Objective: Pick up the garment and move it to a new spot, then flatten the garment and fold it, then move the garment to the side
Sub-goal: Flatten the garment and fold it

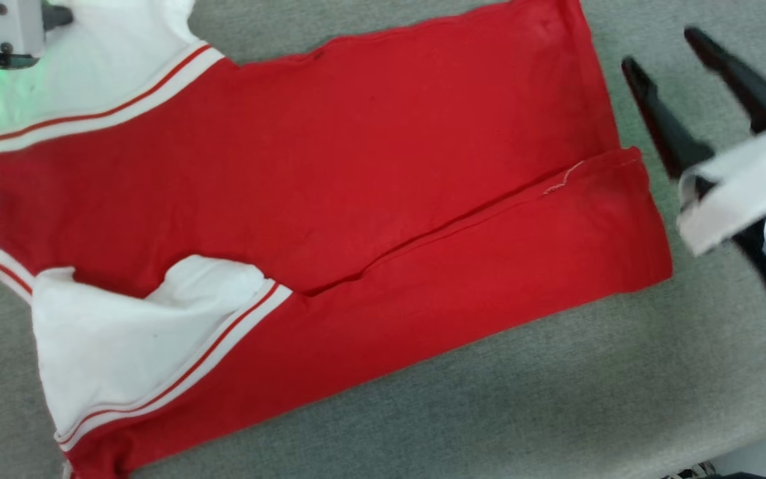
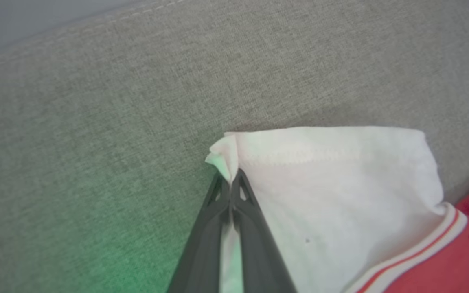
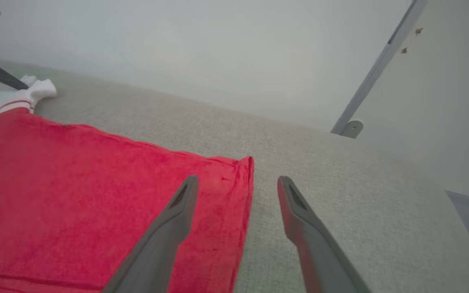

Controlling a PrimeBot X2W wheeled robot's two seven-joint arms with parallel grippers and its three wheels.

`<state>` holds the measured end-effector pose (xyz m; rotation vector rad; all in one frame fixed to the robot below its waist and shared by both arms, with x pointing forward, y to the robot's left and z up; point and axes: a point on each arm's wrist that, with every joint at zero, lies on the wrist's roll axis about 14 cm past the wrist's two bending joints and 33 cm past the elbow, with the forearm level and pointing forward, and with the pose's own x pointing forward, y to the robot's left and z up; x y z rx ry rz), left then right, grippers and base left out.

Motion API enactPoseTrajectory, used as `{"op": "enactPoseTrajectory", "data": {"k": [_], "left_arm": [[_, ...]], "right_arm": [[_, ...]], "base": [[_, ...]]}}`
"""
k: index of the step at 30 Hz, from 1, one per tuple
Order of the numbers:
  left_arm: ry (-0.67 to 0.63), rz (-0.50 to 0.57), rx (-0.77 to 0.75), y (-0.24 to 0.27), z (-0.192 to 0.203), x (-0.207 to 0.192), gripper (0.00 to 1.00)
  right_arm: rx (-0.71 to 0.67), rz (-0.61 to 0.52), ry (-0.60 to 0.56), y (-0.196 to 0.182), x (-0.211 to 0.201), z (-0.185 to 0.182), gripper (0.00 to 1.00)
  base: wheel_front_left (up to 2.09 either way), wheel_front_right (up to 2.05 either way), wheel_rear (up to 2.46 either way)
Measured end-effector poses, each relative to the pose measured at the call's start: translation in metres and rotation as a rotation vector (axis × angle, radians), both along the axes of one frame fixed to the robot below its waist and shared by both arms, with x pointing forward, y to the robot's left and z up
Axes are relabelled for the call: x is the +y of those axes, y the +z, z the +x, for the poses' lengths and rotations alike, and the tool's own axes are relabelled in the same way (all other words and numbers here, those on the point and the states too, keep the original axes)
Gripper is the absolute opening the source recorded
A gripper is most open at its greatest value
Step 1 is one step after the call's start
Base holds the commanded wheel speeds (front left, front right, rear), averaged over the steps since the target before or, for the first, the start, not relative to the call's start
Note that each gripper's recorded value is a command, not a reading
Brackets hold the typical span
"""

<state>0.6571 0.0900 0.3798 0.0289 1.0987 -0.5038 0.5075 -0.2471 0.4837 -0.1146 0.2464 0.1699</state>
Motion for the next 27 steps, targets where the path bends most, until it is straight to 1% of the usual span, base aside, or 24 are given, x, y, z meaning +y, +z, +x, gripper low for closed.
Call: {"op": "enactPoseTrajectory", "data": {"k": [4, 5, 6, 8, 12, 14, 16, 20, 22, 23, 24, 25, 27], "left_arm": [[-0.011, -0.008, -0.007, 0.000, -0.002, -0.001, 0.00], [-0.016, -0.009, -0.009, 0.001, -0.003, -0.002, 0.00], [-0.016, -0.013, -0.015, 0.001, -0.003, -0.002, 0.00], [-0.015, -0.026, -0.023, 0.002, -0.003, -0.002, 0.00], [-0.032, -0.031, -0.031, 0.003, -0.008, -0.004, 0.00], [-0.034, -0.041, -0.034, 0.005, -0.010, -0.003, 0.00], [-0.034, -0.056, -0.037, 0.005, -0.012, -0.004, 0.00], [-0.040, -0.073, -0.048, 0.006, -0.013, -0.004, 0.00], [-0.040, -0.089, -0.061, 0.006, -0.013, -0.004, 0.00], [-0.038, -0.099, -0.063, 0.005, -0.013, -0.005, 0.00], [-0.036, -0.106, -0.066, 0.005, -0.014, -0.005, 0.00], [-0.033, -0.113, -0.069, 0.006, -0.014, -0.005, 0.00], [-0.033, -0.127, -0.081, 0.007, -0.016, -0.006, 0.00]], "right_arm": [[0.080, -0.041, 0.047, 0.002, 0.006, 0.035, 1.00], [0.094, -0.076, 0.054, 0.004, 0.005, 0.044, 1.00], [0.120, -0.099, 0.051, 0.003, 0.001, 0.052, 1.00], [0.191, -0.108, 0.042, -0.006, -0.001, 0.063, 1.00], [0.410, -0.149, 0.051, -0.044, 0.000, 0.063, 1.00], [0.496, -0.137, 0.056, -0.060, 0.002, 0.058, 1.00], [0.537, -0.132, 0.053, -0.066, 0.001, 0.059, 1.00], [0.564, -0.126, 0.035, -0.074, -0.003, 0.065, 1.00], [0.577, -0.102, 0.033, -0.080, 0.000, 0.067, 1.00], [0.584, -0.097, 0.035, -0.082, 0.002, 0.068, 0.49], [0.593, -0.097, 0.038, -0.084, 0.004, 0.069, 0.19], [0.597, -0.094, 0.040, -0.085, 0.005, 0.070, 0.00], [0.605, -0.072, 0.040, -0.088, 0.008, 0.070, 0.00]], "base": [[0.00, 0.00, 0.00], [0.00, 0.00, 0.00], [0.00, 0.00, 0.00], [0.00, 0.00, 0.00], [0.00, 0.00, 0.00], [0.00, 0.00, 0.00], [0.00, 0.00, 0.00], [0.00, 0.00, 0.00], [0.00, 0.00, 0.00], [0.00, 0.00, 0.00], [0.00, 0.00, 0.00], [0.00, 0.00, 0.00], [0.00, 0.00, 0.00]]}}
